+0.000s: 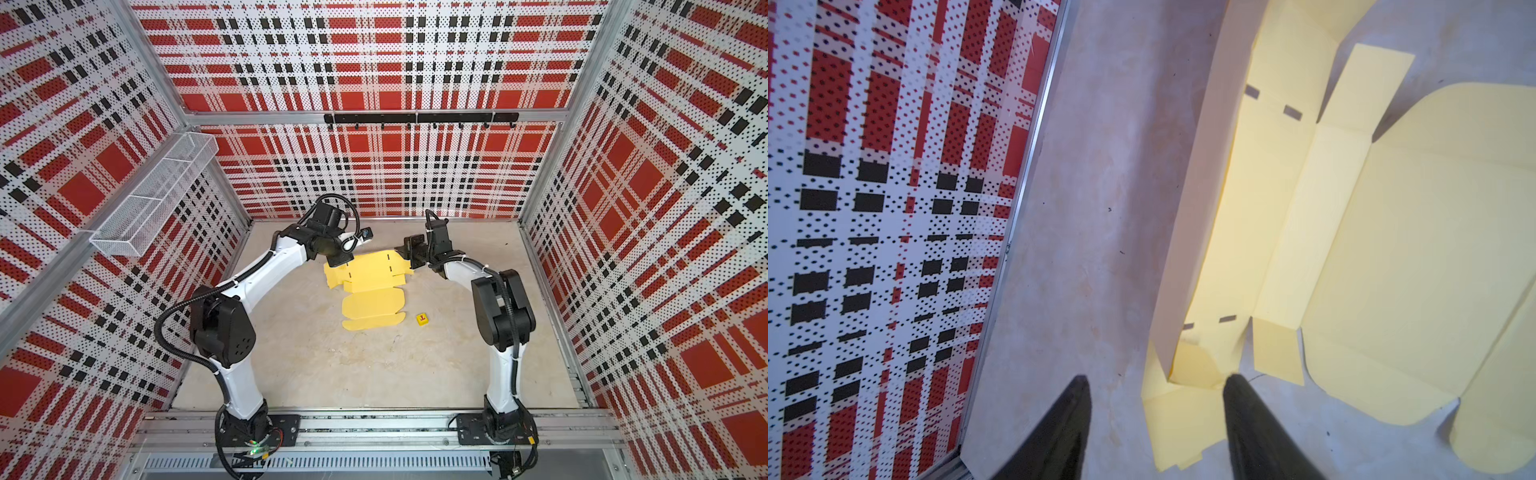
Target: Fold the paper box
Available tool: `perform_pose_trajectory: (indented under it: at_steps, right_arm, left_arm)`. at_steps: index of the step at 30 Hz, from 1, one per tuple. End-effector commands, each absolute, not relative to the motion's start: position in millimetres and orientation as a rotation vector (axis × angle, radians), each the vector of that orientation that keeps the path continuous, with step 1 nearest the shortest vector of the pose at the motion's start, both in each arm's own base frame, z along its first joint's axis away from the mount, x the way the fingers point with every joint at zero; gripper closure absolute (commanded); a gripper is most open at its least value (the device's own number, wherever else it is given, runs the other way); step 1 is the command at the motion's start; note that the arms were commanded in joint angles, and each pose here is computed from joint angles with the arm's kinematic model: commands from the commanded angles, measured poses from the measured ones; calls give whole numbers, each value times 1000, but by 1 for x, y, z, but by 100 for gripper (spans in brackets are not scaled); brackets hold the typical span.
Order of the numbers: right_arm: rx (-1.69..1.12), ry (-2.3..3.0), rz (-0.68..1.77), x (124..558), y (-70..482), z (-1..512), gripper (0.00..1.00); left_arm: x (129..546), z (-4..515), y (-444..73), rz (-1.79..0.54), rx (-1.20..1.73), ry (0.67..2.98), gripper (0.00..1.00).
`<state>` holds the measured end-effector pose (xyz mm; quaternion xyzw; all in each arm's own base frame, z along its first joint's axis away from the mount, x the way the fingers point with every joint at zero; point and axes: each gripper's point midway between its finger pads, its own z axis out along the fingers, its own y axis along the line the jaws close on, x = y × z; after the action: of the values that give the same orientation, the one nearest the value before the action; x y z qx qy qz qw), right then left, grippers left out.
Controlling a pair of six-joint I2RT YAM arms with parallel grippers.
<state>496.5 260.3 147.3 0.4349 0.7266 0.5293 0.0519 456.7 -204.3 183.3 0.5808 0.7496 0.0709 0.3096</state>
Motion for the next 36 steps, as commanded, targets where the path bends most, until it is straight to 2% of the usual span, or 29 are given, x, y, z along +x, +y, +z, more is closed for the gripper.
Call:
perform_pose_trajectory:
  at_steps: [1, 10, 21, 25, 29, 36]
  right_arm:
    - [1264, 2182, 1643, 495, 258, 162, 100]
    - [1203, 2201, 1629, 501, 254, 168, 100]
    - [1162, 2214, 1630, 507, 253, 169, 100]
    - [1156, 2226, 1622, 507, 253, 165, 100]
    - [1153, 2228, 1624, 508, 254, 164, 100]
    - [1153, 2239, 1603, 510, 250, 161, 100]
  left_arm:
    - [446, 177, -212, 129, 1597, 1936, 45]
    - [456, 157, -219, 156, 1600, 1897, 48]
    - [466, 147, -228, 137, 1591, 1852, 58]
    - [470, 147, -231, 144, 1593, 1822, 62]
    - [476, 145, -232, 169, 1596, 1795, 71]
    - [482, 146, -230, 191, 1577, 1763, 78]
